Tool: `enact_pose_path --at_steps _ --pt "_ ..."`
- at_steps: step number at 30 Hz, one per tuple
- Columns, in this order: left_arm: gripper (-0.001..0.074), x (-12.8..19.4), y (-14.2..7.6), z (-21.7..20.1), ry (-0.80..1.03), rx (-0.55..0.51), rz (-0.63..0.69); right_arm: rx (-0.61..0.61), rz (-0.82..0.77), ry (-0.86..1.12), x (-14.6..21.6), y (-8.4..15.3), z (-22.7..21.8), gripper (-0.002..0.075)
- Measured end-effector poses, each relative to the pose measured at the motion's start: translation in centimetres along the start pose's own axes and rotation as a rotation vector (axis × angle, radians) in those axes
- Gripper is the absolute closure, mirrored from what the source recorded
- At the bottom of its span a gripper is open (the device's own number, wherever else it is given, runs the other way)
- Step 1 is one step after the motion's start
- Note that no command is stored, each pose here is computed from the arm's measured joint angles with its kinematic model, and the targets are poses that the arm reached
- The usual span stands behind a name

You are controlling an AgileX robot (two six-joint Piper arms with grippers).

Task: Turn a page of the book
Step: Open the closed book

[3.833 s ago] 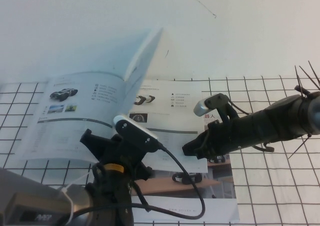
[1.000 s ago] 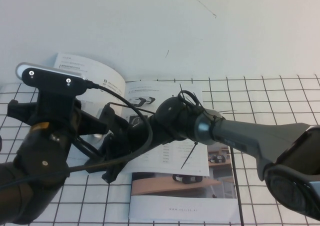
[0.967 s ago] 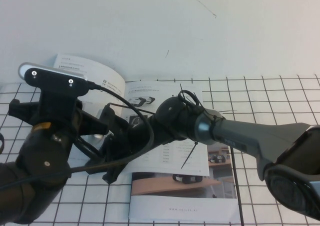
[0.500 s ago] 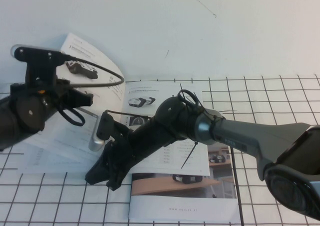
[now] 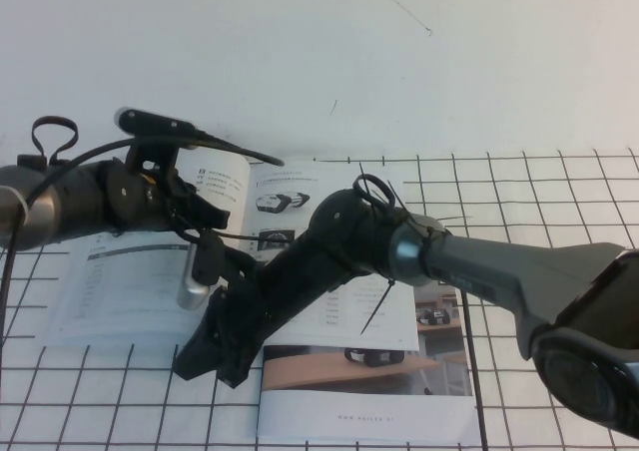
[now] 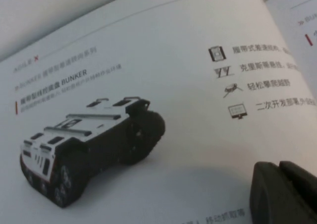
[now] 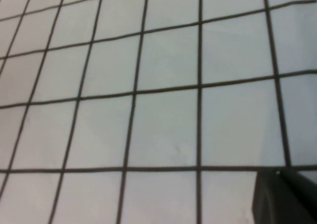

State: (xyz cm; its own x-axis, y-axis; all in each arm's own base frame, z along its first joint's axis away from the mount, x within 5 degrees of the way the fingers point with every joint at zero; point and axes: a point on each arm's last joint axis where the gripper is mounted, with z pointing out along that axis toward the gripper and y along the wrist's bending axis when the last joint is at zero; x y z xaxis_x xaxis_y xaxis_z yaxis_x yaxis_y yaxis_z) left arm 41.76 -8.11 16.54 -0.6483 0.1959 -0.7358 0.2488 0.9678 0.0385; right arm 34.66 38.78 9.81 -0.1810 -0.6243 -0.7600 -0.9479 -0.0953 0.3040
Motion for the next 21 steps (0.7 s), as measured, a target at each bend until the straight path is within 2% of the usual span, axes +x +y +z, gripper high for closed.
enact_pose_path --at_steps 5,10,21 --pt "0.0738 0.6 1.1 0.4 0.036 -0.012 -0.014 -0.007 -0.060 0.030 -2.0 1.3 -1.8 0.0727" --pt "0.0738 2.3 2.6 1.2 0.132 -0.012 -0.041 0.064 -0.088 0.090 -4.7 2.7 -5.0 0.0727" --pt "0.0738 3.9 2.3 1.1 0.163 -0.013 -0.037 0.232 -0.041 0.087 -8.1 3.8 -13.2 0.0727"
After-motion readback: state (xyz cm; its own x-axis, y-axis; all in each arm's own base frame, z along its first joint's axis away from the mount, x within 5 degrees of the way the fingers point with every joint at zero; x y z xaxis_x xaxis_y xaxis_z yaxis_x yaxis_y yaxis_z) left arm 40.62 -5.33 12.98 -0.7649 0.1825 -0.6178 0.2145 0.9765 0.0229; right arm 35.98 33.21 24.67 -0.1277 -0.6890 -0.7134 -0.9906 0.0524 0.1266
